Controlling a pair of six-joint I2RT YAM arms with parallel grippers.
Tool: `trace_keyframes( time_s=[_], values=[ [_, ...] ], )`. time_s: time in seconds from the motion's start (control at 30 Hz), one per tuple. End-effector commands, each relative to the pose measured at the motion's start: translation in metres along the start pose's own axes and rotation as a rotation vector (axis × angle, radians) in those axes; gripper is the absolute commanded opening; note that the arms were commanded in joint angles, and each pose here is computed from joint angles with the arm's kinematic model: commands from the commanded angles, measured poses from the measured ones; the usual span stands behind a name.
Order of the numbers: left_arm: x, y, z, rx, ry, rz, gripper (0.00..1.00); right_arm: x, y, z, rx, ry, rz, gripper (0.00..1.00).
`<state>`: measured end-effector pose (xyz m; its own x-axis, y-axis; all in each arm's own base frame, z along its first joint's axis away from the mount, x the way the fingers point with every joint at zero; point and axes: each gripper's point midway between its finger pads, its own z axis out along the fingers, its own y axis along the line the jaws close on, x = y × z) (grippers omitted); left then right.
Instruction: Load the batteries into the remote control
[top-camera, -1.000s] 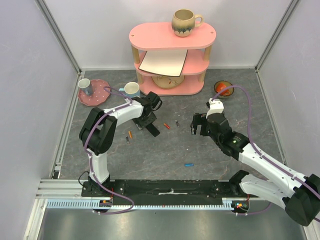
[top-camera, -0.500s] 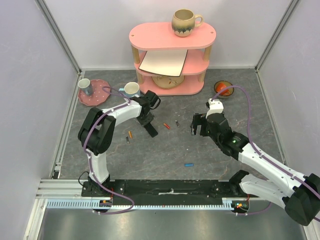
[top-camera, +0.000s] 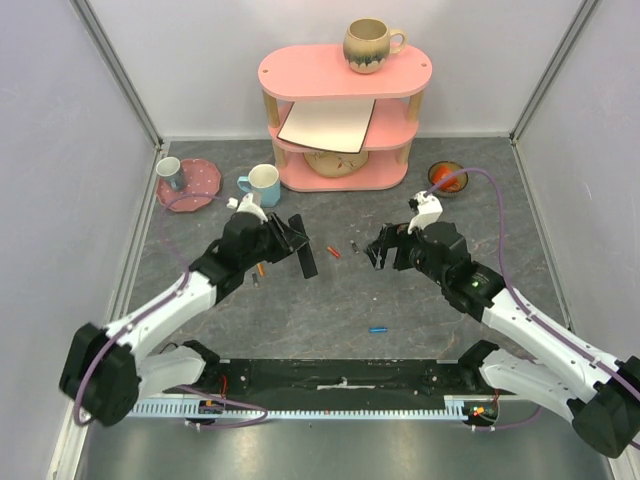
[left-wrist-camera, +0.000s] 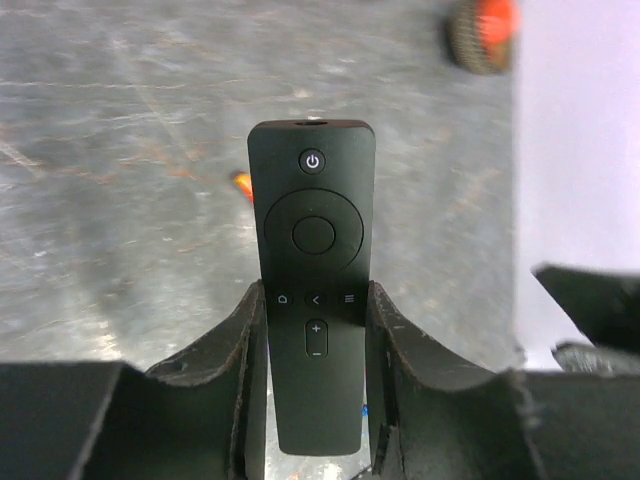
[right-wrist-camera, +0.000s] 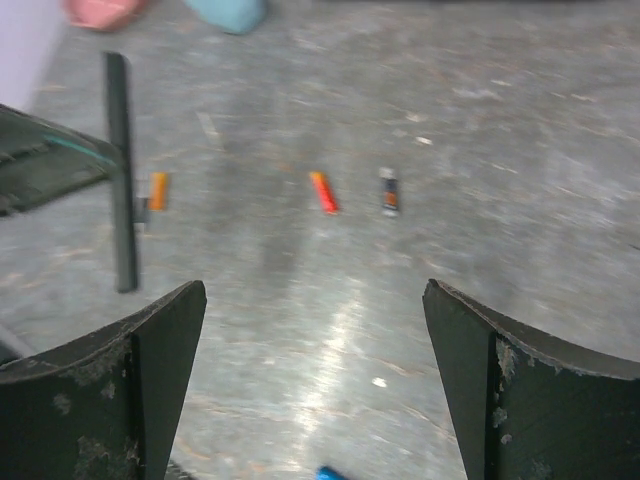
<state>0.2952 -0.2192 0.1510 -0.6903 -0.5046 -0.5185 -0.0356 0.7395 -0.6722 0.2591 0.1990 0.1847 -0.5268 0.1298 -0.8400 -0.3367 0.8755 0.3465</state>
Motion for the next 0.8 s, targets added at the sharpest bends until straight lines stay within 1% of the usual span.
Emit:
trace_keyframes(
  time_s=[0.0,0.03,0.07,0.1,0.13,0.2,0.23,0.3,0.33,0.53,0.7,0.77],
  values=[
    [-0.010,-0.077,-0.051,0.536,-0.138,0.124,0.02,-0.024,0.077,-0.017,-0.401,-0.039,0.078,0.98],
    [-0.009,-0.082,-0.062,0.587,-0.152,0.133,0.02,-0.032,0.089,-0.018,-0.460,-0.060,0.101,0.98],
    [-0.005,-0.079,-0.067,0.613,-0.171,0.155,0.02,-0.030,0.098,-0.020,-0.510,-0.048,0.152,0.98],
    [-0.015,-0.091,-0.085,0.686,-0.239,0.168,0.02,-0.032,0.106,-0.024,-0.562,-0.053,0.186,0.98],
    [-0.019,-0.093,-0.092,0.711,-0.274,0.168,0.02,-0.042,0.121,-0.032,-0.662,-0.091,0.198,0.98],
    [-0.019,-0.090,-0.099,0.735,-0.313,0.168,0.02,-0.038,0.128,-0.032,-0.715,-0.067,0.271,0.98],
    [-0.026,-0.098,-0.111,0.784,-0.358,0.172,0.02,-0.039,0.135,-0.033,-0.766,-0.069,0.271,0.98],
    [-0.026,-0.098,-0.117,0.812,-0.372,0.149,0.02,-0.037,0.140,-0.033,-0.804,-0.053,0.299,0.98],
    [-0.027,-0.101,-0.121,0.837,-0.381,0.146,0.02,-0.039,0.143,-0.032,-0.829,-0.065,0.302,0.98],
    [-0.029,-0.114,-0.128,0.898,-0.362,0.114,0.02,-0.044,0.158,-0.037,-0.922,-0.060,0.298,0.98],
    [-0.029,-0.123,-0.127,0.929,-0.340,0.098,0.02,-0.042,0.171,-0.041,-0.989,-0.035,0.266,0.98],
    [-0.030,-0.125,-0.127,0.944,-0.331,0.081,0.02,-0.038,0.175,-0.037,-0.989,-0.015,0.238,0.98]
  ],
)
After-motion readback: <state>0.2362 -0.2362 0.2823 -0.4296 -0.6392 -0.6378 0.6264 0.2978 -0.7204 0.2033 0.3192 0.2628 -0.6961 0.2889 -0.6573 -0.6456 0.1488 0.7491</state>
